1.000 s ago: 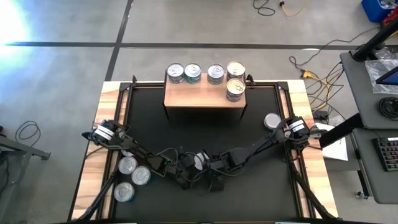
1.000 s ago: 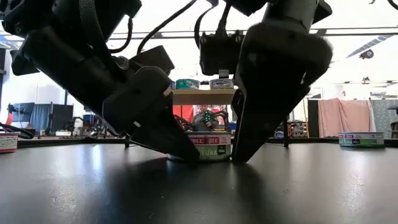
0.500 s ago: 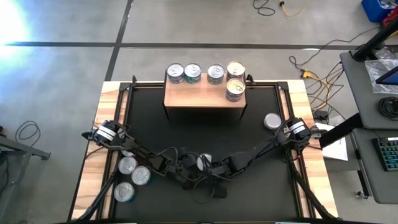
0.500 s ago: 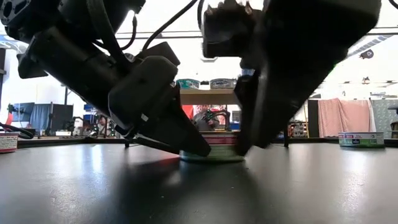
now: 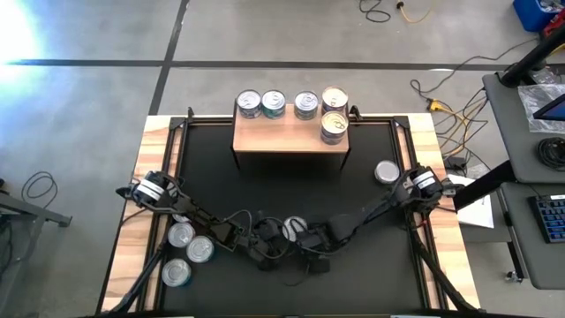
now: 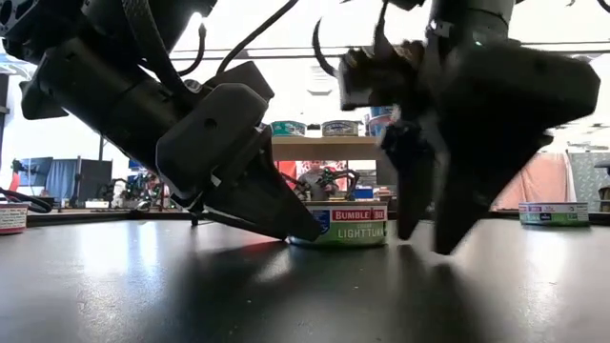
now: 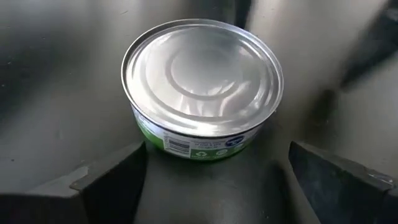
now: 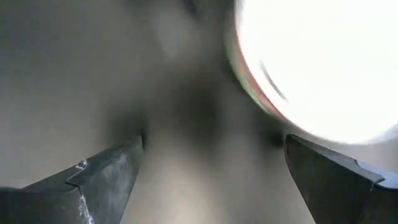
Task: Stack canned seafood by type on shelf
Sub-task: Put the bottom green tuna can on the shelf
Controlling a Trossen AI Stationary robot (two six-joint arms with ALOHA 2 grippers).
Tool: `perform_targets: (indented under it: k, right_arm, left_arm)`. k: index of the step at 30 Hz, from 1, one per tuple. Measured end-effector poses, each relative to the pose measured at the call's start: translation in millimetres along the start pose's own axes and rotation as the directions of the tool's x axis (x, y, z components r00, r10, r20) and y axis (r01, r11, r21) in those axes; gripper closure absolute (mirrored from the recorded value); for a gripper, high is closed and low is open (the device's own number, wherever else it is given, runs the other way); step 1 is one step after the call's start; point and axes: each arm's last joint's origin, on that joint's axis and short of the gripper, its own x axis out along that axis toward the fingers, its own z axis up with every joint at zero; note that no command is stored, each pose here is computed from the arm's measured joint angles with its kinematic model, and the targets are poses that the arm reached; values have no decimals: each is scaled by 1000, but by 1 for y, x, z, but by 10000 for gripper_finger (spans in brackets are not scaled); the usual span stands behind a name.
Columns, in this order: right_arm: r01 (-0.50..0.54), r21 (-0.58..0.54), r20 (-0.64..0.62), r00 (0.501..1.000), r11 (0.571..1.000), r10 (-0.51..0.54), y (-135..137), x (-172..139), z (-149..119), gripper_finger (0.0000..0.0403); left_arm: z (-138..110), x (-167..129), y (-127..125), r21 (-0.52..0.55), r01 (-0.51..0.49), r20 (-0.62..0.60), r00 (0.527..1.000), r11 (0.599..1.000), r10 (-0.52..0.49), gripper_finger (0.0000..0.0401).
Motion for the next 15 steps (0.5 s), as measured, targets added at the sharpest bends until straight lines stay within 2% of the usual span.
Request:
perform_targets:
  k: [8, 15]
  right_arm:
    - [-91, 11, 167, 982, 996, 88, 7, -4, 20, 23]
    - [-103, 6, 178, 979, 995, 100, 6, -2, 23, 23]
  left_arm:
    - [5, 4, 6, -41, -13, 12, 1000, 999, 13, 21]
    - [13, 9, 12, 20, -29, 39, 999, 999, 28, 21]
